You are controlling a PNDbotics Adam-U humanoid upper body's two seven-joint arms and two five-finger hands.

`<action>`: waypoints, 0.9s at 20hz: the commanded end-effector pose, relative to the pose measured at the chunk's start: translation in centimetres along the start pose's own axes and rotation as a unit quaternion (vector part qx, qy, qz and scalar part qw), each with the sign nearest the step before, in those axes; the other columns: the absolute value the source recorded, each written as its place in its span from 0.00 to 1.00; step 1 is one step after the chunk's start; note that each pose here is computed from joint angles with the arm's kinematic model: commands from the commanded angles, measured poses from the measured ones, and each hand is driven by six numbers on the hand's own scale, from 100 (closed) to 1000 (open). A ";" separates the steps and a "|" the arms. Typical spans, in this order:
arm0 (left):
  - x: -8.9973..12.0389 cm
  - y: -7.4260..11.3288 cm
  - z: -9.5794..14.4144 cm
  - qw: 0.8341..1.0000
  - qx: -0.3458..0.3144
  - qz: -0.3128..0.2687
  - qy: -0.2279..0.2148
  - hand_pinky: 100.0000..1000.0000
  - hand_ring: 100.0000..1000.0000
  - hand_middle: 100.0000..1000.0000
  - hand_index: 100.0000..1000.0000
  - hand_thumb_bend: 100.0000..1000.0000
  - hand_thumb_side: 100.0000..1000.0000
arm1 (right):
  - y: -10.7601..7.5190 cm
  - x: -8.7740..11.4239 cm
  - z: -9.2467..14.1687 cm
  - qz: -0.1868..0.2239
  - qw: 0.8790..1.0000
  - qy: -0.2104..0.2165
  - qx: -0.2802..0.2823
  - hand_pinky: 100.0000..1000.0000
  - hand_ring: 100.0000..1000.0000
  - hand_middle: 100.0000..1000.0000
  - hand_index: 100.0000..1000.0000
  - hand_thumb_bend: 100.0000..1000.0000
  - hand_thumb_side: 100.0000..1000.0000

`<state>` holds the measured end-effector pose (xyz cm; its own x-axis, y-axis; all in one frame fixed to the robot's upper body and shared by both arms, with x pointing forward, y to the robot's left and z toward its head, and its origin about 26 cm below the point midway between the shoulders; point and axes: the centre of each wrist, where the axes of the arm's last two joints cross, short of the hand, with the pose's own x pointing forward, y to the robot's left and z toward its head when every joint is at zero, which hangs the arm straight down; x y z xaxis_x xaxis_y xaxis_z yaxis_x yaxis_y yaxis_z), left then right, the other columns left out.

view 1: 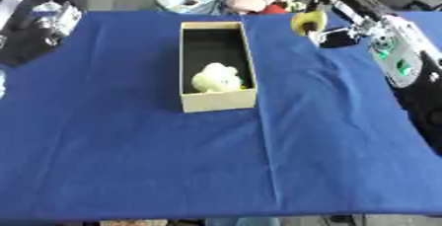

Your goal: Pick up objects on the table and place them in the box.

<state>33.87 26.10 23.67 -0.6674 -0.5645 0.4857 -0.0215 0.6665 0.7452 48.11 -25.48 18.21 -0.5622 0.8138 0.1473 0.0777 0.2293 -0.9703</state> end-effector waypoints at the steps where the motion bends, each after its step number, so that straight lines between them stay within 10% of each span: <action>1: 1.1 0.5 -0.6 1.000 0.001 0.001 -0.024 0.60 0.57 0.62 0.83 0.13 0.77 | -0.4 0.7 -1.5 -0.004 1.000 -0.002 -0.001 0.72 0.76 0.53 0.20 0.00 0.00; 11: 1.5 -0.2 -1.4 0.999 -0.009 0.019 -0.036 0.59 0.57 0.62 0.83 0.12 0.78 | 4.0 3.7 -4.1 -0.004 0.999 -0.010 0.037 0.72 0.76 0.54 0.22 0.00 0.00; 18: 1.4 -0.3 -1.3 0.999 -0.007 0.023 -0.033 0.59 0.57 0.62 0.83 0.12 0.78 | 5.9 4.5 -4.2 0.017 0.997 -0.029 0.062 0.73 0.77 0.58 0.48 0.00 0.02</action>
<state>34.01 24.30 23.87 -0.7047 -0.4950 0.5082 0.0398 0.6876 0.7250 49.27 -18.43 13.14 -0.5963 0.7918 0.1323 -0.0243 0.1469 -0.9889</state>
